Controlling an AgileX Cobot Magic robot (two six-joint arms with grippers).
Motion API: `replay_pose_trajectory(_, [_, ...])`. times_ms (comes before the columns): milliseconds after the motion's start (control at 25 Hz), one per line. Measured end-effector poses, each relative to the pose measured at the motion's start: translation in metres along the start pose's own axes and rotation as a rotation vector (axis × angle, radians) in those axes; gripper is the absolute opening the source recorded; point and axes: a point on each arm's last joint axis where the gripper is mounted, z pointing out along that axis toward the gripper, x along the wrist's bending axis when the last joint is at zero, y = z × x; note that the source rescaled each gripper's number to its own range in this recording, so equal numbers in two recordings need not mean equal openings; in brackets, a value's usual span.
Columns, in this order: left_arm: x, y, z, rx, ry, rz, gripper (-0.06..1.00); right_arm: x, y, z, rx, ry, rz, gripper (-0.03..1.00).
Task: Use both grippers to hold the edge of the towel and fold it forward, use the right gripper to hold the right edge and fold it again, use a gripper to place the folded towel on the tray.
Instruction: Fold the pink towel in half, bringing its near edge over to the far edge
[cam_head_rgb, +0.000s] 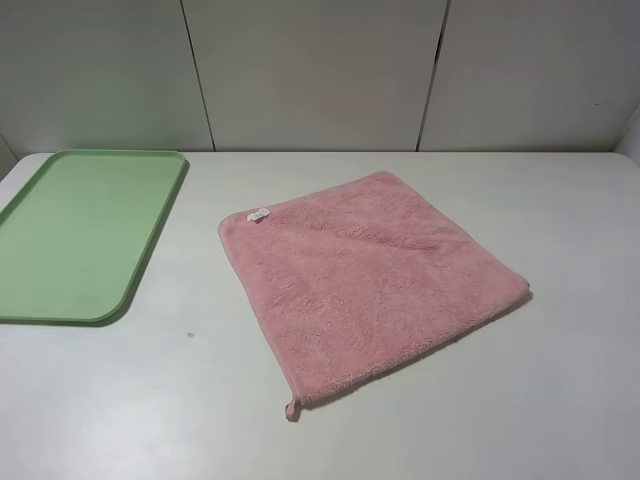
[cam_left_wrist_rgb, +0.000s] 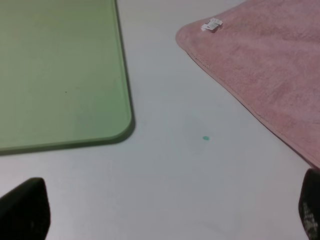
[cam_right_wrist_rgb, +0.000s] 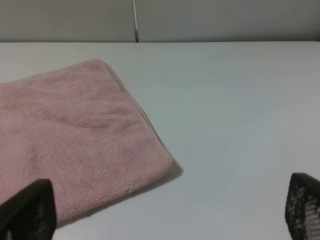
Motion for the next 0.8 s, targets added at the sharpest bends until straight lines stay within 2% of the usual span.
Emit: replay_pose_trajectory(800, [0.0, 0.0, 0.0, 0.0, 0.0, 0.0, 1.0, 0.0, 0.0, 0.0, 0.0, 0.0, 0.0, 1.0])
